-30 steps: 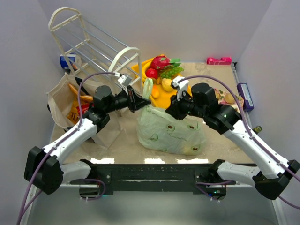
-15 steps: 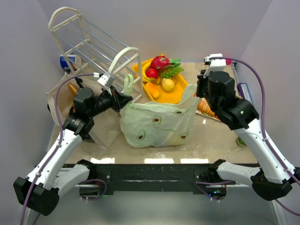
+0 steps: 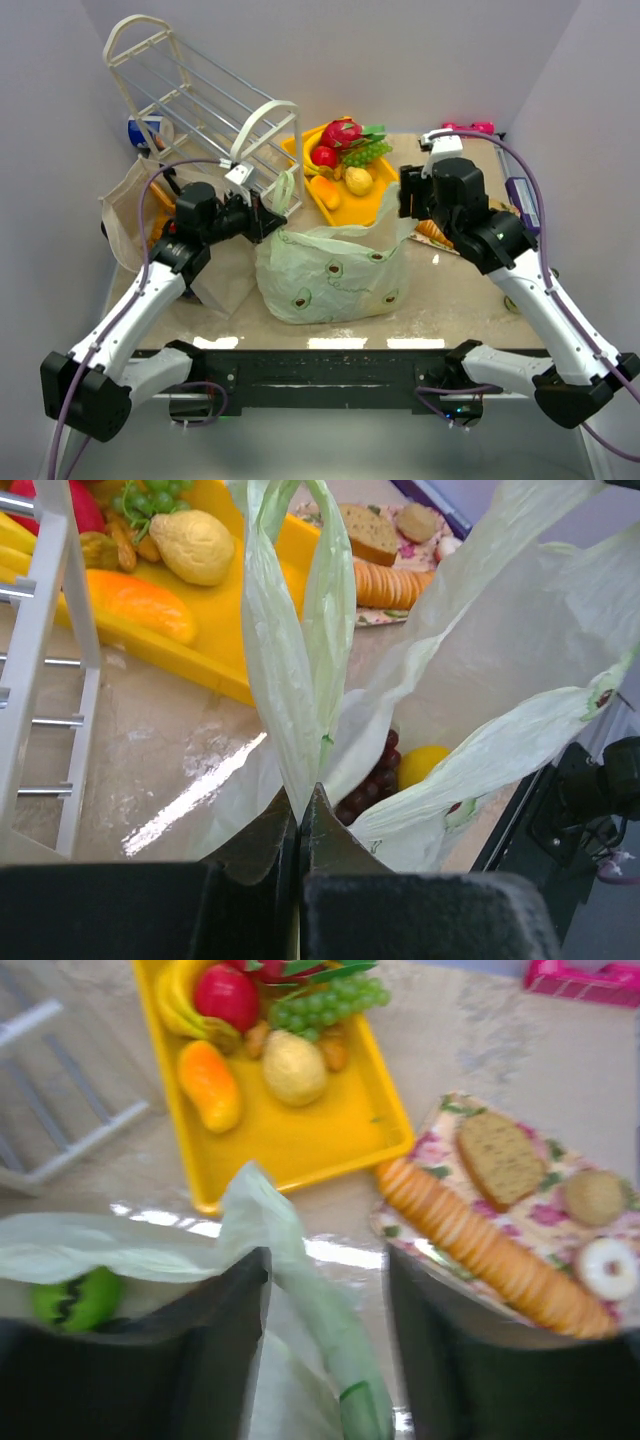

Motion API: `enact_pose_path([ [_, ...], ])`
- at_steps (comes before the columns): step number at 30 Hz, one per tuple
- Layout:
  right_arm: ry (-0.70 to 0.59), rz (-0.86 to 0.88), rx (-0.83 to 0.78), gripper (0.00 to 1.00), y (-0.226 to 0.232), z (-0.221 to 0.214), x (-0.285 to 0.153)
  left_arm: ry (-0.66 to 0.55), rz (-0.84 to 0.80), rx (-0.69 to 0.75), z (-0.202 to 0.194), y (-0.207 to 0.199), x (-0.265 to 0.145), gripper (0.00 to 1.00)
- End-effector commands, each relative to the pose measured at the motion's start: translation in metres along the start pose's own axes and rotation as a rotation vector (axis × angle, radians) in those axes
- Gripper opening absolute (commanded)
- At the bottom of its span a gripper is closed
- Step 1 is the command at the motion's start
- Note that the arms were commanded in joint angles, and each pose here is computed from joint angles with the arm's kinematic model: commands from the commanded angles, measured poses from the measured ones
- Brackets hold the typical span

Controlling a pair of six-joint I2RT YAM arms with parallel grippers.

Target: Place the mixed food into the grocery bags and tie them

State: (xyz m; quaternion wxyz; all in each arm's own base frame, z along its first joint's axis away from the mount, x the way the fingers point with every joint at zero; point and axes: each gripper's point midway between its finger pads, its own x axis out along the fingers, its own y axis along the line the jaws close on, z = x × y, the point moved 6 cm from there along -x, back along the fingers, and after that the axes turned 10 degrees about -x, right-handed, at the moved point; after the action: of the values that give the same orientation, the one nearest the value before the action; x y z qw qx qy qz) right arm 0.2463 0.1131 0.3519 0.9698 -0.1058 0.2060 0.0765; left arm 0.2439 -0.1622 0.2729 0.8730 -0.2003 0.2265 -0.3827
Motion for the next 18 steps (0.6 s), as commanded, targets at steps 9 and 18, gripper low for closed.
enact_pose_path([
  [9,-0.319,0.561,-0.069,0.99,0.013,0.058,-0.034,-0.040,0.047,0.145,0.027,0.029,0.014,0.00],
  [18,-0.494,0.828,-0.319,0.99,0.027,0.044,-0.058,0.008,-0.013,0.144,0.011,0.040,0.019,0.00],
])
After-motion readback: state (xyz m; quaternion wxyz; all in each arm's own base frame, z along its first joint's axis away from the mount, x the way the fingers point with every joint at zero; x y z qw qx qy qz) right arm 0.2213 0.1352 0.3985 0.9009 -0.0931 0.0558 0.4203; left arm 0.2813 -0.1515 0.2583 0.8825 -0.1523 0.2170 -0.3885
